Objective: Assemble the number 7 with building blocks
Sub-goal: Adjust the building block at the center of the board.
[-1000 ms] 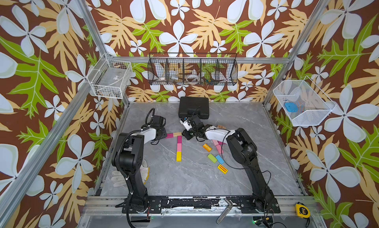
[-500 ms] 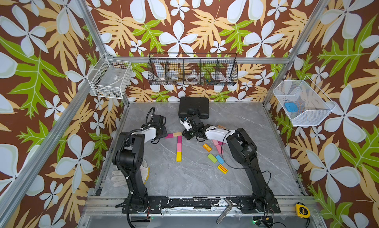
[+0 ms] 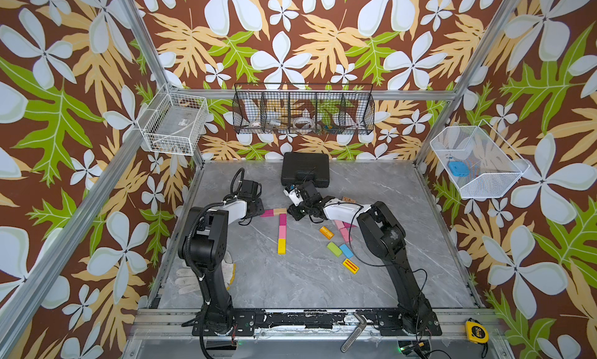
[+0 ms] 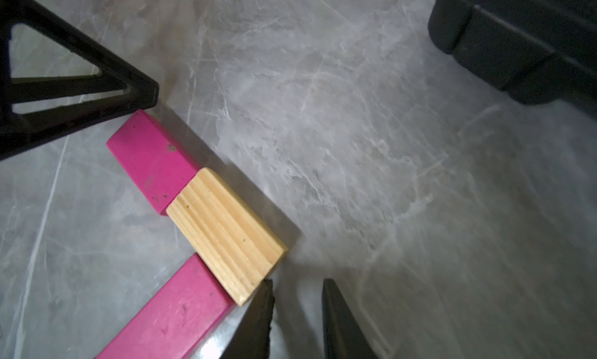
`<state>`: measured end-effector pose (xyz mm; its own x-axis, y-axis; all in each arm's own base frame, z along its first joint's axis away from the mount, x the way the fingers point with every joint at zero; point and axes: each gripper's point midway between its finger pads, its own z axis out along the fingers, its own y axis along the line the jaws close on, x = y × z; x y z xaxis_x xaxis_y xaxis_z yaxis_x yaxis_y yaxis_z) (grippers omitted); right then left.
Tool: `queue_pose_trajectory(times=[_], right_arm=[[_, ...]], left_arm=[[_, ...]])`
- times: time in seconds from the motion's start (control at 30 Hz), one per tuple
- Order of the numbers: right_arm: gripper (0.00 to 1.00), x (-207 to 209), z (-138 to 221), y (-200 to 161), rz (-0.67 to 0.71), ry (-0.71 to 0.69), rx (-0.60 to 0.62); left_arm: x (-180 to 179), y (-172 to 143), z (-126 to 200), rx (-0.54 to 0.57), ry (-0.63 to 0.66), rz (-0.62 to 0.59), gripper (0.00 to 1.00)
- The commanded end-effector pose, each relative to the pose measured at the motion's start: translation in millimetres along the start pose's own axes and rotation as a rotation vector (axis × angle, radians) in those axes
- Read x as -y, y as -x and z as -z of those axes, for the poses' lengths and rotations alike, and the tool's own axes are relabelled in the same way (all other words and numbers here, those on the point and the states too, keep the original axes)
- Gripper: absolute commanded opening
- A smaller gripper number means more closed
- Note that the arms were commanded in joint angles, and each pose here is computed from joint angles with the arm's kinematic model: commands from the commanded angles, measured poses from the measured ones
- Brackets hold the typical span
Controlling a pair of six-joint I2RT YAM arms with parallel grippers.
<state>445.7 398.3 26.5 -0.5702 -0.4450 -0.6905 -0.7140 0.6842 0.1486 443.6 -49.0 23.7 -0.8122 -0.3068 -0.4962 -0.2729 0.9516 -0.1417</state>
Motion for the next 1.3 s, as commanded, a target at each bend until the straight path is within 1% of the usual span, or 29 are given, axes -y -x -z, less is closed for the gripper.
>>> queue_pose_trajectory(times=[0.0,0.3,1.27], right_arm=[[0.28,-7.9,1.2,-5.4,0.005,0.028,-0.02],[0.28,-7.8,1.1,-7.7,0.005,0.029,-0.024],[0.28,-15.9,-3.2,-8.5,0.016,0.055,-0.027]], left_arm=[[3.4,-20.2,-3.4,-0.082,-0.027,-0.005,0.42],[8.1,-16.1,-6.0,-0.079,-0.042,-0.006,0.43],[2.2,-17.1,-4.7,-0.071,-0.025,-0.003,0.43]])
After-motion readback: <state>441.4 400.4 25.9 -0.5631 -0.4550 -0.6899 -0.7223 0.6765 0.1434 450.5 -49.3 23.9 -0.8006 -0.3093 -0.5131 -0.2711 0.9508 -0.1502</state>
